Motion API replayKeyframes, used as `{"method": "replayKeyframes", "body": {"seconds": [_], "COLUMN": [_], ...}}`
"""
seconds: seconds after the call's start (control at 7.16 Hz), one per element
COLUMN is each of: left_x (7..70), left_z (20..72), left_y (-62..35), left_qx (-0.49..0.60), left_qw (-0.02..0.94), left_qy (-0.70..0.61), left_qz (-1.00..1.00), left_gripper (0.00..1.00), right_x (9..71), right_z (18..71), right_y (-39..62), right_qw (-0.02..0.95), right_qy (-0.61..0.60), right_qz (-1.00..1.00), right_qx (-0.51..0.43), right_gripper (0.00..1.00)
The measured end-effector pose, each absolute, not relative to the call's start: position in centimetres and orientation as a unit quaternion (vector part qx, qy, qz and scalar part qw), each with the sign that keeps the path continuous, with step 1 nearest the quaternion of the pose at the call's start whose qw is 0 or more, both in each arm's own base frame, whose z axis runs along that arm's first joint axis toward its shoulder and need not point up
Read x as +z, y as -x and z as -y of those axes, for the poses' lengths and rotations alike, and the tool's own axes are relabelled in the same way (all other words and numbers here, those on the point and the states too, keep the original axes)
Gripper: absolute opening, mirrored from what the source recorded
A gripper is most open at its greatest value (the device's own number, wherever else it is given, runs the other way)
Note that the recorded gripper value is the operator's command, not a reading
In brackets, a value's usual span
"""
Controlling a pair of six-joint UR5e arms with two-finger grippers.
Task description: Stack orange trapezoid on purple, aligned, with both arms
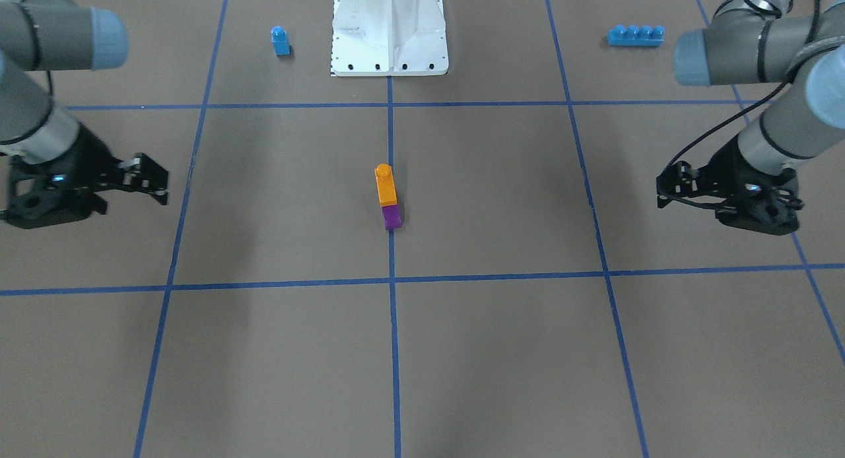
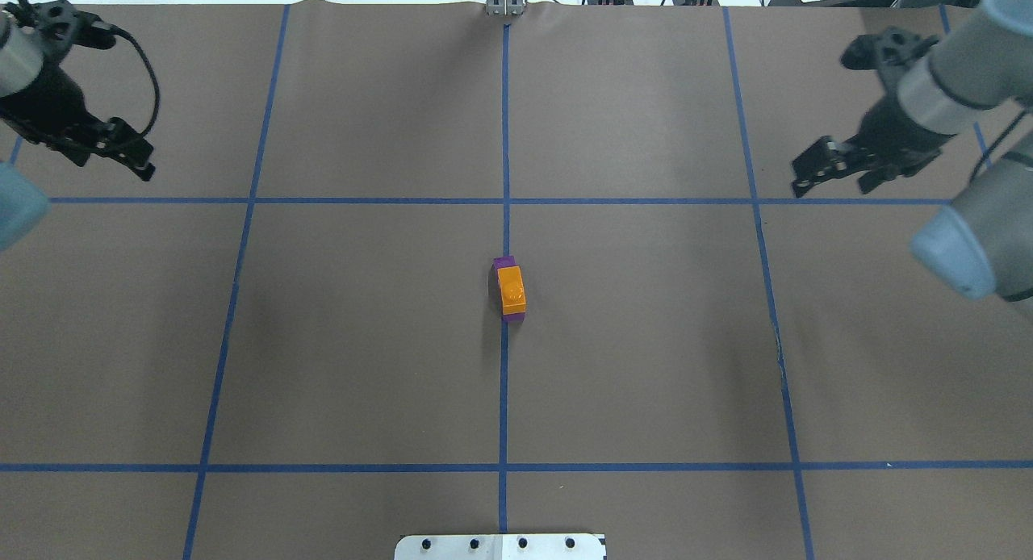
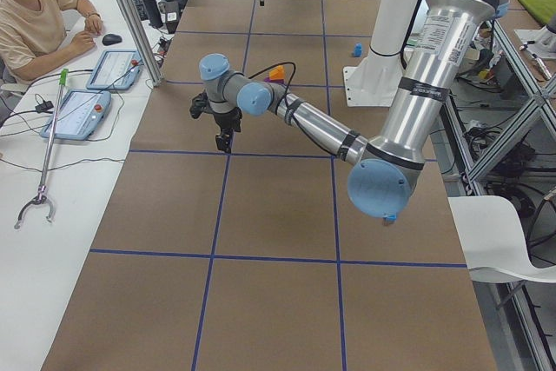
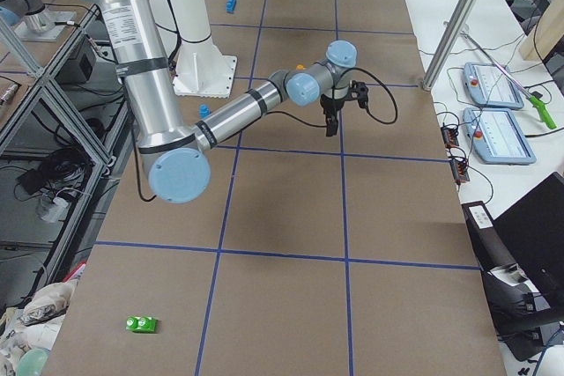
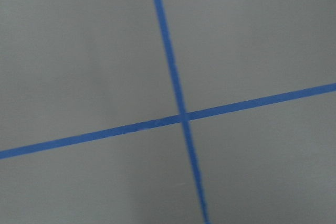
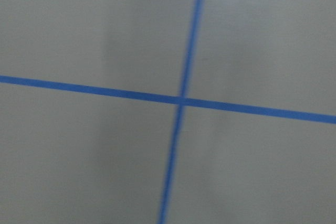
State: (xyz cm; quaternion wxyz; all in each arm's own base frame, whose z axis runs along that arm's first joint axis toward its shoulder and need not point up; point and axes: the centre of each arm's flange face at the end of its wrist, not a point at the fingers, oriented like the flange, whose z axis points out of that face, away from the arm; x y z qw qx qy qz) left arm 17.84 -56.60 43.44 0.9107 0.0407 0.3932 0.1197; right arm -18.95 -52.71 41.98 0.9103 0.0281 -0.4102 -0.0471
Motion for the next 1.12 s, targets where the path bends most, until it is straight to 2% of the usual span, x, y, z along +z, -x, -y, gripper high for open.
{"method": "replayKeyframes", "body": {"seconds": [0.28, 0.56, 0.84, 1.12], "left_x": [50.4, 55.6, 58.4, 60.5], "left_z": [54.4, 52.0, 50.6, 49.3], "left_y": [-8.5, -1.6, 1.4, 3.2], "left_qx": [0.119, 0.129, 0.114, 0.09], "left_qw": [0.91, 0.911, 0.915, 0.919], "left_qy": [-0.044, -0.055, -0.046, -0.033], "left_qz": [-0.395, -0.387, -0.385, -0.383], "left_gripper": [0.99, 0.99, 1.0, 1.0], "right_x": [52.1, 59.1, 63.6, 64.3], "right_z": [50.3, 46.3, 45.0, 45.8], "right_y": [5.1, -2.4, -5.0, -5.4], "right_qw": [0.92, 0.927, 0.93, 0.931], "right_qy": [-0.025, -0.019, -0.013, -0.016], "right_qz": [0.391, 0.375, 0.366, 0.363], "right_qx": [-0.012, 0.003, -0.021, -0.03], "right_gripper": [1.0, 1.0, 1.0, 1.0]}}
